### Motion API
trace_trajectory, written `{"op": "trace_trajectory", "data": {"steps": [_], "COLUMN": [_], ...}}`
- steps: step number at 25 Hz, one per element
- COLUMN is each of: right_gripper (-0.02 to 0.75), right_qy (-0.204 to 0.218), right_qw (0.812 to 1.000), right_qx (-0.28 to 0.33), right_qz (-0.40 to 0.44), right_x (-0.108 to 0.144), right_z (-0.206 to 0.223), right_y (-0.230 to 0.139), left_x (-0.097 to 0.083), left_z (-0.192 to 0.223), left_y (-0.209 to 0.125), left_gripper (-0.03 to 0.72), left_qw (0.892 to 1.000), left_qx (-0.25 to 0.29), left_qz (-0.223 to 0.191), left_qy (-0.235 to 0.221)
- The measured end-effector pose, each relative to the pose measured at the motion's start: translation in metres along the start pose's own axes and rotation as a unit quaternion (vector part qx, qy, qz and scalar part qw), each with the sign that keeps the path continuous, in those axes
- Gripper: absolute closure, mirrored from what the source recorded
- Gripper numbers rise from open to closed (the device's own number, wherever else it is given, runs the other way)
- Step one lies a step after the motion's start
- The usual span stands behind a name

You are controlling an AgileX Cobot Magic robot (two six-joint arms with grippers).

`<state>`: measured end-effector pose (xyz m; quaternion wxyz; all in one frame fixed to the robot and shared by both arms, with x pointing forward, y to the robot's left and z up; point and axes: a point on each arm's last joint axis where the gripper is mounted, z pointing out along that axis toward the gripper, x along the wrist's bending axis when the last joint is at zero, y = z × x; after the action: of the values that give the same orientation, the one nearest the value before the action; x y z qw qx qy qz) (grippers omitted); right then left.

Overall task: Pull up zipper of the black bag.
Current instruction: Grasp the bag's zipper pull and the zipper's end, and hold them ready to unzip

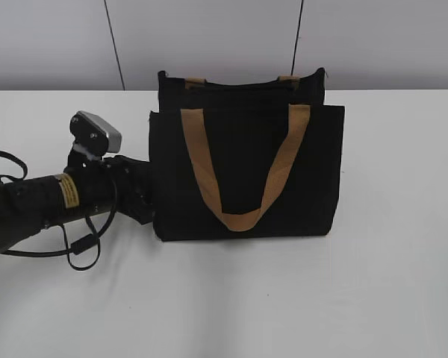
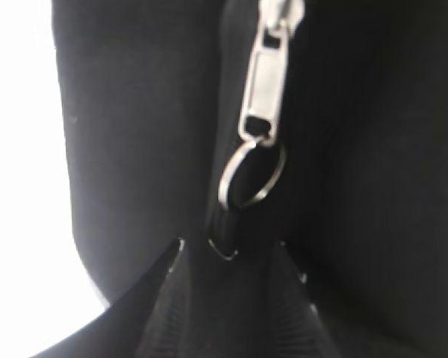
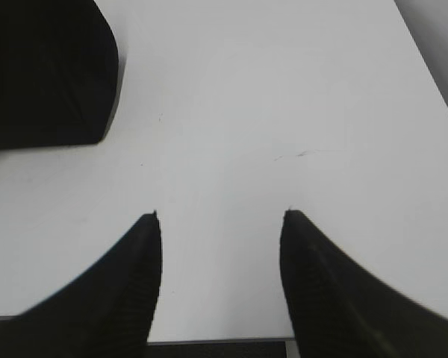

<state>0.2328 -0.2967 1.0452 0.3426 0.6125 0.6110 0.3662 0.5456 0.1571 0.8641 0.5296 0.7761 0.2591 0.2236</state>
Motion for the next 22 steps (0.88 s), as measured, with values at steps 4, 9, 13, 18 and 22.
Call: {"op": "trace_trajectory", "data": {"steps": [4, 9, 13, 18, 22], "right_gripper": [0.337, 0.337, 0.337, 0.337, 0.337], "right_qy": [0.000, 0.000, 0.000, 0.000, 0.000], "right_qw": [1.000, 1.000, 1.000, 1.000, 1.000], "right_qx": [0.000, 0.000, 0.000, 0.000, 0.000], "right_qz": [0.000, 0.000, 0.000, 0.000, 0.000], "right_x": [0.0000, 0.0000, 0.0000, 0.0000, 0.0000], "right_z": [0.0000, 0.0000, 0.0000, 0.0000, 0.0000], "right_y": [0.0000, 0.0000, 0.0000, 0.0000, 0.0000], "left_x": [-0.0017, -0.0028, -0.0027, -0.0026, -0.0013], "left_z": [0.0024, 0.0043, 0.0043, 0.0043, 0.0042], "left_y": [-0.0049, -0.0092, -0.0078, -0.0074, -0.0068], "left_gripper": [0.435, 0.440, 0.440, 0.442, 0.478], "left_qw": [1.000, 0.999, 0.999, 0.999, 0.999], "left_qx": [-0.012, -0.028, -0.038, -0.041, -0.044], "left_qz": [-0.007, -0.016, -0.017, -0.017, -0.021], "left_qy": [-0.006, -0.009, -0.009, -0.008, -0.001]}}
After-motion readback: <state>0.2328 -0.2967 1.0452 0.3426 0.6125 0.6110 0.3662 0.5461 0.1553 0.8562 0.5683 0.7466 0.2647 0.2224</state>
